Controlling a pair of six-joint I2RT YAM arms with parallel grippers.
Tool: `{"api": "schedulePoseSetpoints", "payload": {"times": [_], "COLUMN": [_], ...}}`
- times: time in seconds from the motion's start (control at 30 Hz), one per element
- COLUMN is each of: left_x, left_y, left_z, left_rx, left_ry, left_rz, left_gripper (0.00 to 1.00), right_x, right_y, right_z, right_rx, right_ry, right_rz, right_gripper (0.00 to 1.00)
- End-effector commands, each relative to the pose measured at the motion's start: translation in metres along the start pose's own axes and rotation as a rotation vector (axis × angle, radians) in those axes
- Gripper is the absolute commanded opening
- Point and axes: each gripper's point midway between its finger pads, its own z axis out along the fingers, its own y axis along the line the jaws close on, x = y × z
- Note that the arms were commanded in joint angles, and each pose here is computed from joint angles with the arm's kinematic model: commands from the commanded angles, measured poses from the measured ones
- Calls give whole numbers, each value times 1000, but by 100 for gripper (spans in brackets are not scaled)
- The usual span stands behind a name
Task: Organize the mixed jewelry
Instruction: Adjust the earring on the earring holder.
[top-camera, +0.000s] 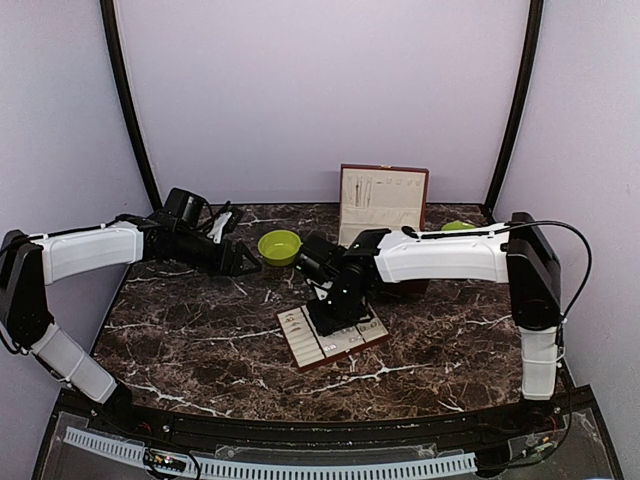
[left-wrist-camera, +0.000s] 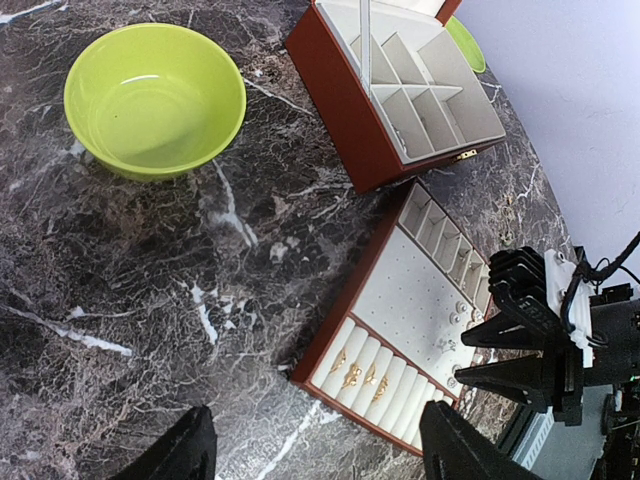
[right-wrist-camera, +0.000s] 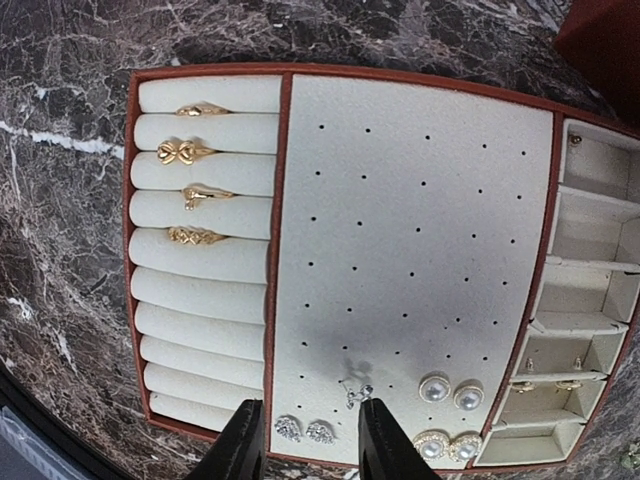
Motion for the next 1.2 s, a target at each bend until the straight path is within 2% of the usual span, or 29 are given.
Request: {"api": "schedulePoseSetpoints", "payload": {"times": [0.0,1.17], "left_x": [0,-1], "left_y": [-8,-10], "left_z": [-7,-8], "left_rx": [24,28], "left_ry": [-16,-19], "left_rz": [10,12], "left_gripper": [72,73], "right_x": [4,14], "right_y": [5,5], "right_z": [6,29], "right_rx": [-7,-16], "right_ry": [17,54], "right_rz": [-7,-12], "right_gripper": [33,32]}}
